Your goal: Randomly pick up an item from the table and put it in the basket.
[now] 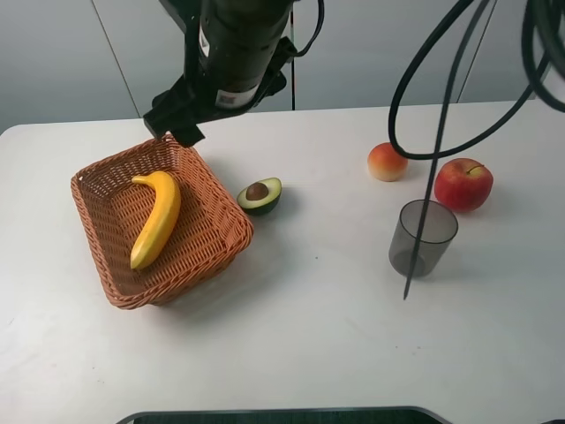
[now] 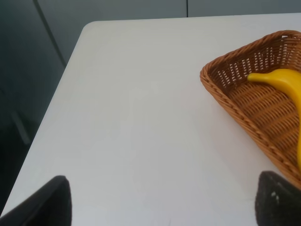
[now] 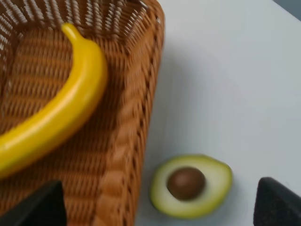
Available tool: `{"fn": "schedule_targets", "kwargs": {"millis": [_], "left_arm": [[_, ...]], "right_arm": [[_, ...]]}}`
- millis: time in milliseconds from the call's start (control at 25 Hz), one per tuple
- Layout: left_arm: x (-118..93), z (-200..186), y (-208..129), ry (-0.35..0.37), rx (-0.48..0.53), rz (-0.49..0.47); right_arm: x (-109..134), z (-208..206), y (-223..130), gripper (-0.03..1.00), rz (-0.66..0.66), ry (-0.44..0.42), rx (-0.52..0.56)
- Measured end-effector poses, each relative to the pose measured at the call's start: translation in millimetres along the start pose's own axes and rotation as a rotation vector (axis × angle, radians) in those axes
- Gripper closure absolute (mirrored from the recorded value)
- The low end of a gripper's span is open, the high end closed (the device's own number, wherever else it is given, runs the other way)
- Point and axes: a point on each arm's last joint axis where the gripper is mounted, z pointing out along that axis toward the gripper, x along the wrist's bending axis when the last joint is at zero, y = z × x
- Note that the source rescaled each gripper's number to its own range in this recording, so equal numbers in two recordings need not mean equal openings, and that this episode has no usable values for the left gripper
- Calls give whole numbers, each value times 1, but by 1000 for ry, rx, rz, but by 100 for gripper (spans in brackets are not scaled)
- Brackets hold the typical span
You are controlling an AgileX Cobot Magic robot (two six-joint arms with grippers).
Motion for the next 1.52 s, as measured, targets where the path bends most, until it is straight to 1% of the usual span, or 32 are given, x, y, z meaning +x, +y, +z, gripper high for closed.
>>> {"fn": "schedule_targets", "kwargs": {"millis": [120, 240, 360, 480, 640, 720, 840, 1000, 1160, 1320, 1400, 1520], "left_arm": [[0, 0, 0, 0, 0, 0], [0, 0, 0, 0, 0, 0], [0, 0, 0, 0, 0, 0], [0, 0, 0, 0, 0, 0], [0, 0, 0, 0, 0, 0], [0, 0, 0, 0, 0, 0], [0, 0, 0, 0, 0, 0], [0, 0, 0, 0, 0, 0], [0, 0, 0, 0, 0, 0], [0, 0, 0, 0, 0, 0], [0, 0, 0, 0, 0, 0], [0, 0, 0, 0, 0, 0]], "right_arm": [[-12, -10, -3, 21, -5, -14, 57], [-26, -14, -11, 21, 6, -23, 137], [-45, -20, -24, 21, 46, -24, 206], [-70, -30, -40, 21, 115, -37, 240], [-107, -54, -68, 21, 213, -80, 257], [-125, -71, -84, 21, 271, -103, 247], [-146, -98, -106, 21, 358, -133, 215], [-166, -131, -139, 21, 472, -181, 165], [-172, -157, -170, 21, 552, -214, 118], [-162, -176, -196, 20, 566, -222, 55], [-156, -184, -206, 16, 564, -225, 18], [-147, -197, -221, 1, 561, -233, -42]]}}
